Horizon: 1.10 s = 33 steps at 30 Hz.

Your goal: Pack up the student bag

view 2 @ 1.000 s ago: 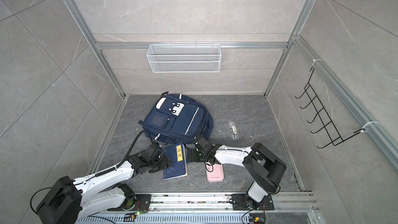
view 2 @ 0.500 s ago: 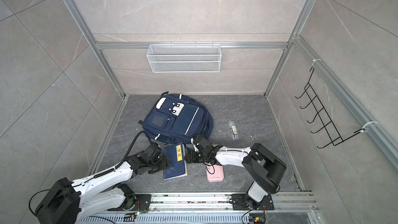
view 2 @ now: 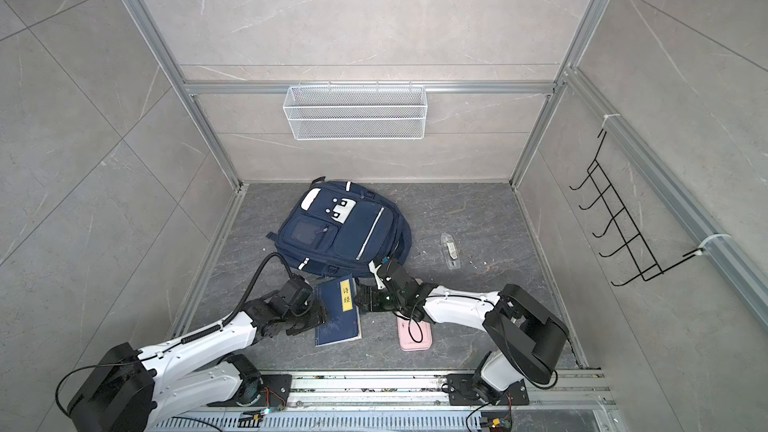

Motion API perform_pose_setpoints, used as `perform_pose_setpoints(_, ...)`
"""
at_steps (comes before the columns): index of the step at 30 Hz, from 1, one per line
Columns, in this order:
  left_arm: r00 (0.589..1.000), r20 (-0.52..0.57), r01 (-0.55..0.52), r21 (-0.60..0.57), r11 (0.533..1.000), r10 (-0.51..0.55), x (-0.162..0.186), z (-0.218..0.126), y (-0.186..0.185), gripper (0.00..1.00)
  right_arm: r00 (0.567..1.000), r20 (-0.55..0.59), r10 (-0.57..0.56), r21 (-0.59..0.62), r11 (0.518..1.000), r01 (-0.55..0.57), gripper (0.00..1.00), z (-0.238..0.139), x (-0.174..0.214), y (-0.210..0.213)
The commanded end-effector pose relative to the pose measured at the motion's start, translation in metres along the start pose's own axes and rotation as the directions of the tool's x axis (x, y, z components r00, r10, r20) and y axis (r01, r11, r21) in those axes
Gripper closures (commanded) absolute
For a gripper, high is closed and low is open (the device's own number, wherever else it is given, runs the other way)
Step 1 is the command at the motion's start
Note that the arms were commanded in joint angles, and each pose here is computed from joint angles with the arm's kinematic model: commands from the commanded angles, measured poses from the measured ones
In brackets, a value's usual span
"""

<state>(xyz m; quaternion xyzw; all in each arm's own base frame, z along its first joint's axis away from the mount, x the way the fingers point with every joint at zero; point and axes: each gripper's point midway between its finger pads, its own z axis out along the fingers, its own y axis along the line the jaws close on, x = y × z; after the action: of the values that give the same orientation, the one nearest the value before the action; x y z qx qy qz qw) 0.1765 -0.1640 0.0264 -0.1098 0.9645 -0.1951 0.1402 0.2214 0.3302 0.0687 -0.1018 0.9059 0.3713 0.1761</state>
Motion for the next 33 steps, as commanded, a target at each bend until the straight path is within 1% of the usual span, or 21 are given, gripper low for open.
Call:
perform_pose_setpoints(1,0.995,-0.098,0.028,-0.101,0.994,-0.037,0.026,0.007,0.03,0.34,0.999,-0.049,0.013,-0.006,1.0,-0.013,0.38,0.015,0.002,0.003)
perform_pose_setpoints(9,0.996,-0.084,0.028,-0.08,0.996,-0.035,0.024,0.003,0.027,0.34,0.994,-0.105,0.037,0.023,0.999,-0.034,0.44,0.04,0.008,-0.006)
perform_pose_setpoints(16,0.996,-0.083,0.028,-0.081,0.996,-0.035,0.023,0.004,0.026,0.34,0.987,-0.158,0.005,0.048,0.999,0.003,0.48,0.057,0.018,-0.001)
perform_pose_setpoints(18,0.996,-0.082,0.026,-0.078,0.997,-0.033,0.023,0.004,0.026,0.34,0.983,-0.184,-0.017,0.07,0.997,0.03,0.52,0.061,0.025,0.001)
perform_pose_setpoints(21,0.996,-0.08,0.027,-0.062,0.998,-0.032,0.023,0.004,0.024,0.34,0.975,-0.217,-0.05,0.1,0.992,0.073,0.61,0.064,0.036,0.0)
perform_pose_setpoints(23,0.996,-0.082,0.027,-0.044,0.999,-0.03,0.024,0.003,0.022,0.34,0.971,-0.233,-0.053,0.114,0.99,0.082,0.65,0.063,0.042,-0.003)
perform_pose_setpoints(27,0.996,-0.081,0.029,-0.031,0.999,-0.031,0.026,0.002,0.022,0.34,0.963,-0.262,-0.058,0.125,0.988,0.093,0.67,0.057,0.053,-0.007)
perform_pose_setpoints(33,0.994,-0.095,0.047,-0.003,0.999,-0.047,0.031,0.002,0.021,0.34,0.948,-0.308,-0.083,0.141,0.981,0.131,0.66,0.056,0.069,-0.007)
